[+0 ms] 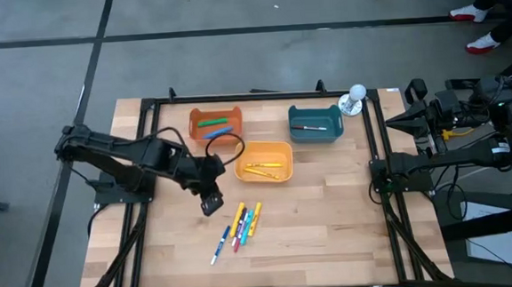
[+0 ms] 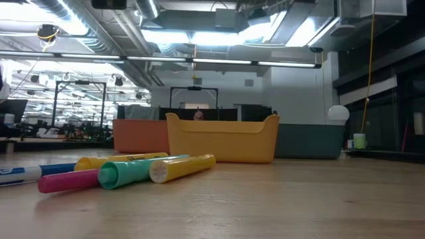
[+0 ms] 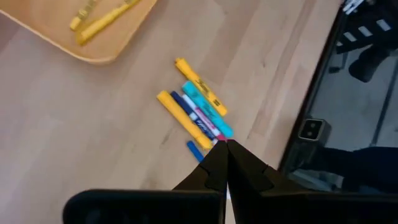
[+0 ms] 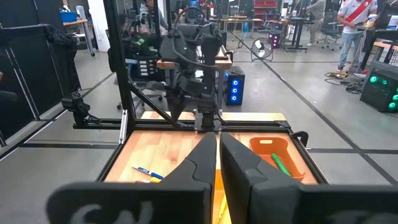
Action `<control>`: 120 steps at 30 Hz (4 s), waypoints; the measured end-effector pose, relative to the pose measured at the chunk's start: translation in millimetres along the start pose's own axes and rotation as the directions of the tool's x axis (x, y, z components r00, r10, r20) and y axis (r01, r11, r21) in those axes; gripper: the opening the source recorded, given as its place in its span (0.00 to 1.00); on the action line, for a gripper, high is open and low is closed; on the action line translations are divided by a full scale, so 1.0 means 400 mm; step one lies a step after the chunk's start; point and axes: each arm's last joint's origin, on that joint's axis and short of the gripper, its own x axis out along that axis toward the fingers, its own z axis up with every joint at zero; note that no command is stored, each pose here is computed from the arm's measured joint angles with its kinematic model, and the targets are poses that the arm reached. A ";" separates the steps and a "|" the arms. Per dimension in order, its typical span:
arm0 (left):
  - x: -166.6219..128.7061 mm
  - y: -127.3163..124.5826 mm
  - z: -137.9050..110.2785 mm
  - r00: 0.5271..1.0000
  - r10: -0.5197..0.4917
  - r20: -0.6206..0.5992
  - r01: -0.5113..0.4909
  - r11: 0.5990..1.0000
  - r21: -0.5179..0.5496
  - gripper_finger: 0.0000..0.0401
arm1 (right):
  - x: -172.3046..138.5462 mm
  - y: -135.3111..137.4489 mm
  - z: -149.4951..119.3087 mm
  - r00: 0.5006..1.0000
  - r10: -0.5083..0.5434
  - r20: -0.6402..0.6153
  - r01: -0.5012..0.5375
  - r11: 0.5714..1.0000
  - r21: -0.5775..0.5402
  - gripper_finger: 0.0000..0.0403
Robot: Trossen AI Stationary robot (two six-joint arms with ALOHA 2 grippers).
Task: Pick & Place Markers
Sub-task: Put the left big yellow highlighter pen into the orange bin
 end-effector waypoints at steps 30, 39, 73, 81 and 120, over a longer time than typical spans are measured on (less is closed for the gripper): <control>0.154 -0.086 -0.057 0.994 0.081 -0.080 -0.096 0.972 -0.216 0.00 | 0.000 0.000 0.000 1.000 0.000 0.000 0.000 1.000 0.000 0.06; 0.194 -0.081 -0.050 0.987 0.133 -0.086 -0.157 0.878 -0.452 0.00 | 0.000 0.000 0.000 1.000 0.000 0.000 0.000 1.000 0.000 0.06; 0.417 -0.040 -0.055 0.914 0.322 -0.247 -0.402 0.805 -0.436 0.01 | 0.000 0.000 0.000 1.000 0.000 0.000 0.000 1.000 0.000 0.06; 0.443 -0.034 -0.047 0.915 0.319 -0.246 -0.398 0.806 -0.438 0.10 | 0.000 0.000 0.000 1.000 0.000 0.000 0.000 1.000 0.000 0.06; 0.529 0.032 -0.031 0.896 0.326 -0.300 -0.436 0.774 -0.460 0.42 | 0.000 0.000 0.000 1.000 0.000 0.000 0.000 1.000 0.000 0.06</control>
